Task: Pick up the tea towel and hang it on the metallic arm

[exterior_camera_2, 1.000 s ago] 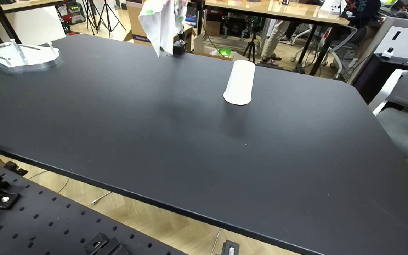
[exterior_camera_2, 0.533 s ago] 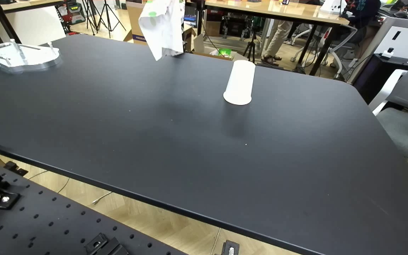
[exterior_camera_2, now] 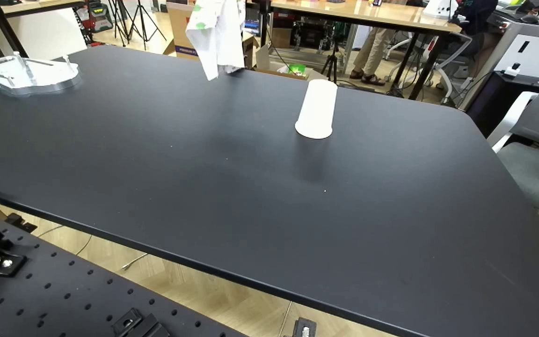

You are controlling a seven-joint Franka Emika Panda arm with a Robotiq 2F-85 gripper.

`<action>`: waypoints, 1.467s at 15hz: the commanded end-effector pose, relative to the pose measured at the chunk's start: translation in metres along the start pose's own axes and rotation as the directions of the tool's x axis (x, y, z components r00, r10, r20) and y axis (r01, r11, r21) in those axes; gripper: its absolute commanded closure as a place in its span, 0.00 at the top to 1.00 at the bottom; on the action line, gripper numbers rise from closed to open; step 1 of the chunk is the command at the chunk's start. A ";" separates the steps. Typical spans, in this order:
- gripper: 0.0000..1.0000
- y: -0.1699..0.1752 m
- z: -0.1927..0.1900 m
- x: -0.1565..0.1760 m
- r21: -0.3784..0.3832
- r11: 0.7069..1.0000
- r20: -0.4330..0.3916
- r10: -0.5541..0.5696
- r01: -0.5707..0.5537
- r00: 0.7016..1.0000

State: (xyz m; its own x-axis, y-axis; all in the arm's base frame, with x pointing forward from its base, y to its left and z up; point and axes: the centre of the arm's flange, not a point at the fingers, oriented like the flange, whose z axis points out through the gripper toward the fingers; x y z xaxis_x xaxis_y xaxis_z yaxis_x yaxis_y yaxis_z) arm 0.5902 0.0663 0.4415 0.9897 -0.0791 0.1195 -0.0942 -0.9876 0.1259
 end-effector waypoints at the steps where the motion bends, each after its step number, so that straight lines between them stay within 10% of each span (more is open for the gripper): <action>1: 0.60 0.009 -0.009 0.005 0.017 1.000 0.007 0.012 -0.012 1.000; 7: 0.98 0.023 -0.012 0.003 0.016 0.999 0.001 0.032 -0.032 0.999; 22: 1.00 0.028 -0.015 0.002 0.008 0.999 -0.022 0.037 -0.037 0.999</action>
State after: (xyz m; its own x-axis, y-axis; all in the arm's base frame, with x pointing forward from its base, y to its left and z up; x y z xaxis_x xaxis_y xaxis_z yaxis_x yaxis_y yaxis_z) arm 0.5875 0.0403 0.4602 0.9830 -0.1125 0.1453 -0.1295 -0.9850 0.1137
